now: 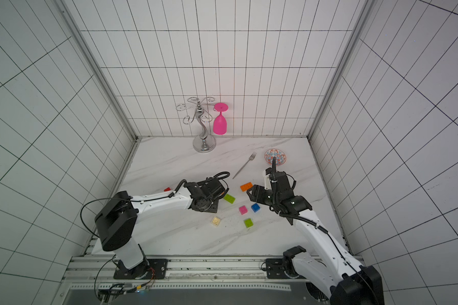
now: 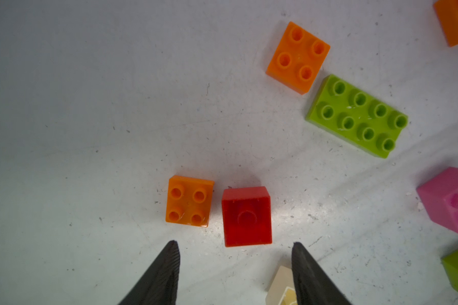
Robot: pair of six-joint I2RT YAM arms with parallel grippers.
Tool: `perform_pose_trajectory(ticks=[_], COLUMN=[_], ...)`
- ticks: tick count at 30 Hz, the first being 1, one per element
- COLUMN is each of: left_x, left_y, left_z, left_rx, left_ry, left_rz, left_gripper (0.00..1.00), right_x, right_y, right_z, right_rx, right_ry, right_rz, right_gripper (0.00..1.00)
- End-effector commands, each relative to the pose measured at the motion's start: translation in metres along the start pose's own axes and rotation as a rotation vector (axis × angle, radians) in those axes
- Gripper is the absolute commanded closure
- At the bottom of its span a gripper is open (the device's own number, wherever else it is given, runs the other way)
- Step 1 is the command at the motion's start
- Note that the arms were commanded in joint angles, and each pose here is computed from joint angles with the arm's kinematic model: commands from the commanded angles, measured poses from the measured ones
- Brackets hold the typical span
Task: Assemble the letter r with lego
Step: Adjust the lego brick at the center of the board.
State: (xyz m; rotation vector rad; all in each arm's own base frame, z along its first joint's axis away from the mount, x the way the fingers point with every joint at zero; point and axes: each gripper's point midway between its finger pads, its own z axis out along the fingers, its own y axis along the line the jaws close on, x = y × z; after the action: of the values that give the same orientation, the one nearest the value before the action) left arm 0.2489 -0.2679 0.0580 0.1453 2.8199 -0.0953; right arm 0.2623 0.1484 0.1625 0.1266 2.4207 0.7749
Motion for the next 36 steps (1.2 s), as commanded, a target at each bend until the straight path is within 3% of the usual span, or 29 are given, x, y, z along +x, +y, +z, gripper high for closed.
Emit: perform_pose_trajectory(ticks=[1, 6, 16, 23, 36], left_x=[-0.008, -0.011, -0.012, -0.015, -0.012], left_y=[-0.004, -0.007, -0.008, -0.013, -0.010], left_z=[0.008, 0.018, 0.032, 0.032, 0.034], left_rx=[-0.017, -0.013, -0.023, -0.010, -0.011], left_ry=[-0.013, 0.004, 0.030, 0.028, 0.041], left_rz=[-0.030, -0.026, -0.018, -0.007, -0.006], left_gripper=[0.48, 0.60, 0.64, 0.72, 0.73], right_x=[0.005, 0.007, 0.009, 0.009, 0.001], right_y=[-0.008, -0.004, -0.001, 0.000, 0.007], right_z=[0.002, 0.004, 0.005, 0.003, -0.009], right_rx=[0.016, -0.003, -0.020, -0.026, -0.044], right_ry=[0.011, 0.026, 0.044, 0.037, -0.015], right_rz=[0.028, 0.023, 0.019, 0.001, -0.059], right_gripper=[0.35, 0.36, 0.35, 0.36, 0.35])
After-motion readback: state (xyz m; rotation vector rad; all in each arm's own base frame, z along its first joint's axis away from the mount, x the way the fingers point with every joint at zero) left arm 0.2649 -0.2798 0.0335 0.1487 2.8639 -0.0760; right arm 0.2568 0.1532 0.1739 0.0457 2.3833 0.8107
